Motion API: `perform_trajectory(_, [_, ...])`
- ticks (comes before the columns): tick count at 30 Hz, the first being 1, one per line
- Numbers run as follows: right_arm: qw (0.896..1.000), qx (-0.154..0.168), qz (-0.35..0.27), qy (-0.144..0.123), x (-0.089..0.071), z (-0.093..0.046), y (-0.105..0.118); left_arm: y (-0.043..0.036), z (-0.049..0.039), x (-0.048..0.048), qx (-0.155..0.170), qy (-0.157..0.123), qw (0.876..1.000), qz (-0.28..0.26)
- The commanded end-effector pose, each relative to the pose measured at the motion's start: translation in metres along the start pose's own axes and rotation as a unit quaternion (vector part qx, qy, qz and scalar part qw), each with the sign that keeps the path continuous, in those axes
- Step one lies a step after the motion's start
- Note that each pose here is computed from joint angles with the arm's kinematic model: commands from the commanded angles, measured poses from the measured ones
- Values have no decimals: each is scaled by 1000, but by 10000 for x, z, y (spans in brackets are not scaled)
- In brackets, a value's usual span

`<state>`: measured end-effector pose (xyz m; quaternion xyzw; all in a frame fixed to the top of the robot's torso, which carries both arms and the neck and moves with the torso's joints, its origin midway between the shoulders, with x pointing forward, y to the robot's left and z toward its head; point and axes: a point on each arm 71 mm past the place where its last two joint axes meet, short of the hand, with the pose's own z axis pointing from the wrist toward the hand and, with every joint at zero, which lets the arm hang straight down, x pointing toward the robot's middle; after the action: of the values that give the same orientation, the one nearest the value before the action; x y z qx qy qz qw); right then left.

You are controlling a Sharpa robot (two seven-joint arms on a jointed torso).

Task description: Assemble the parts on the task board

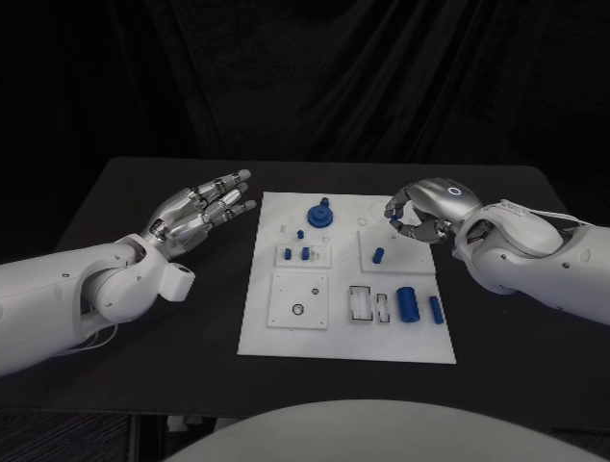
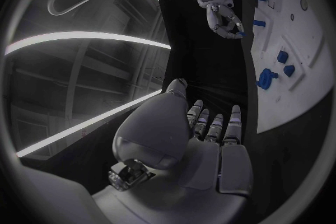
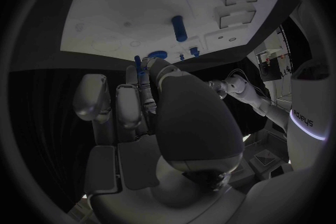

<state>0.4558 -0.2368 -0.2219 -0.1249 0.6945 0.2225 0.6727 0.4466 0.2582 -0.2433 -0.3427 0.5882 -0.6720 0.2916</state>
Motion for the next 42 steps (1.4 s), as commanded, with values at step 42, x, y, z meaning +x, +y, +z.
perform_trajectory(42, [984, -148, 45, 92, 789, 10, 1381, 82, 55, 57, -4, 8, 1000, -11])
